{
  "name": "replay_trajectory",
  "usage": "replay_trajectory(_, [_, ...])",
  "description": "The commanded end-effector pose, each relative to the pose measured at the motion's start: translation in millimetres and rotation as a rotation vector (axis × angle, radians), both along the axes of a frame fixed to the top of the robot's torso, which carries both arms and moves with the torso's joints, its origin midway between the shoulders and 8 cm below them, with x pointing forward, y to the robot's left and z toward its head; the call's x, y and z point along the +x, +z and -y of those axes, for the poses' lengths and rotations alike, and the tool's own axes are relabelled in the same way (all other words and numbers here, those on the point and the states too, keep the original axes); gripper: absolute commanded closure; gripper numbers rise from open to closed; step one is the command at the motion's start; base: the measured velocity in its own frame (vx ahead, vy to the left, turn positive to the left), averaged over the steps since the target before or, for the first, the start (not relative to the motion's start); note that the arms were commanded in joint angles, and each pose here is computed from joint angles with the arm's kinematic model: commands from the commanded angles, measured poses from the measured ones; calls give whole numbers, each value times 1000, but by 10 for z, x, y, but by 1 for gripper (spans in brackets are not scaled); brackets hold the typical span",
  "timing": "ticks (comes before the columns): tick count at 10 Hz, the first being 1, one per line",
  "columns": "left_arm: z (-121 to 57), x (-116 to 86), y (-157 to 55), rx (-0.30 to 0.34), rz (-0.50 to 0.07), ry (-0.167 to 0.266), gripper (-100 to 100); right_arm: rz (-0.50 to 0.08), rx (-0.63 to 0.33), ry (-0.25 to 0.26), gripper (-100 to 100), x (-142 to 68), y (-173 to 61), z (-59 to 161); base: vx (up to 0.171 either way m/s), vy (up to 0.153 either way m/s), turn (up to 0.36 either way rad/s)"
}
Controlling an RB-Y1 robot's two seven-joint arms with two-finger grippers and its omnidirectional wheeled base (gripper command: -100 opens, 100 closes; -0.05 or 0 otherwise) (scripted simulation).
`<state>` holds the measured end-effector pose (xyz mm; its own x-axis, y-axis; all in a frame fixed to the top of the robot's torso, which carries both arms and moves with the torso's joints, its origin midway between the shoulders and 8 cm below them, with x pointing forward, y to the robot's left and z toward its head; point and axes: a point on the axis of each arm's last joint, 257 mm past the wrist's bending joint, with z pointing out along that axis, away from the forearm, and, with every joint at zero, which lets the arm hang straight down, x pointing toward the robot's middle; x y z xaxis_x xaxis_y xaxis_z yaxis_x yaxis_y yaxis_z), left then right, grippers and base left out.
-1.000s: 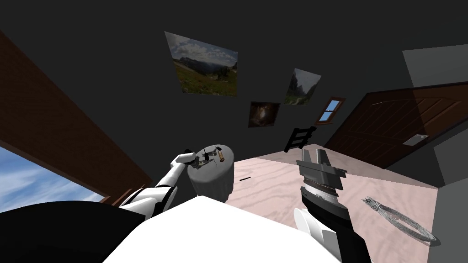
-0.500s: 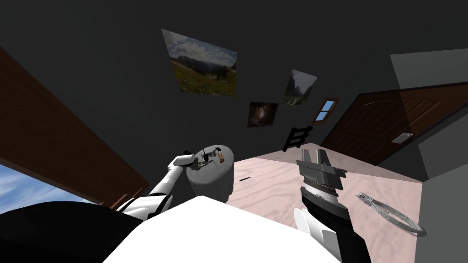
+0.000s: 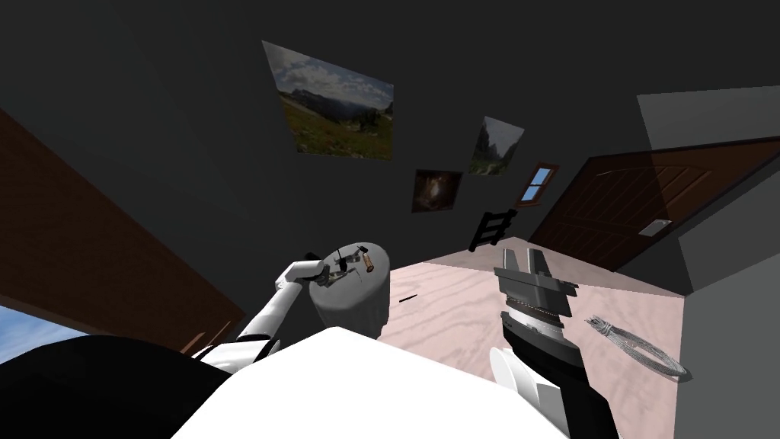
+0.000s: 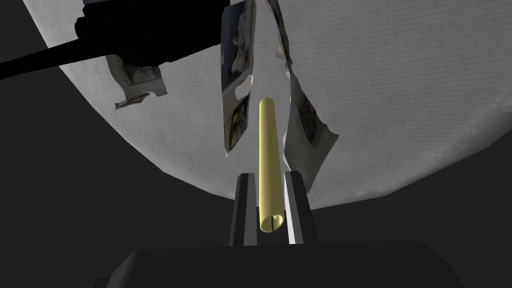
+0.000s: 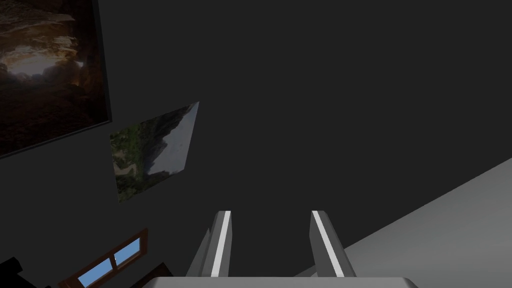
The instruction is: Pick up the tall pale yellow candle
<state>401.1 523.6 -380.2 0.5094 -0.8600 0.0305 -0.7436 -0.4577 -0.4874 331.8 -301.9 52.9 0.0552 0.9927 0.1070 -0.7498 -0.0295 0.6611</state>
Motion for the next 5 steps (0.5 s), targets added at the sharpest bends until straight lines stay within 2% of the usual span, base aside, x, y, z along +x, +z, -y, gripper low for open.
replay_trajectory(1, [39, -148, -43, -8, -19, 23, 100, 0, 0, 0, 0, 0, 0, 0, 1, 37, -64])
replay_trajectory(2, [62, -67, 66, 3, 8, 9, 100, 0, 0, 0, 0, 0, 0, 0, -1, 34, -28])
replay_trajectory(3, [84, -228, -4, -7, -17, 34, 100, 0, 0, 0, 0, 0, 0, 0, 11, 36, -62])
replay_trajectory(4, [112, -143, 113, 4, 12, 19, 100, 0, 0, 0, 0, 0, 0, 0, 7, 31, -25])
replay_trajectory(5, [89, -157, 73, 0, 0, 22, 100, 0, 0, 0, 0, 0, 0, 0, -1, 8, -6])
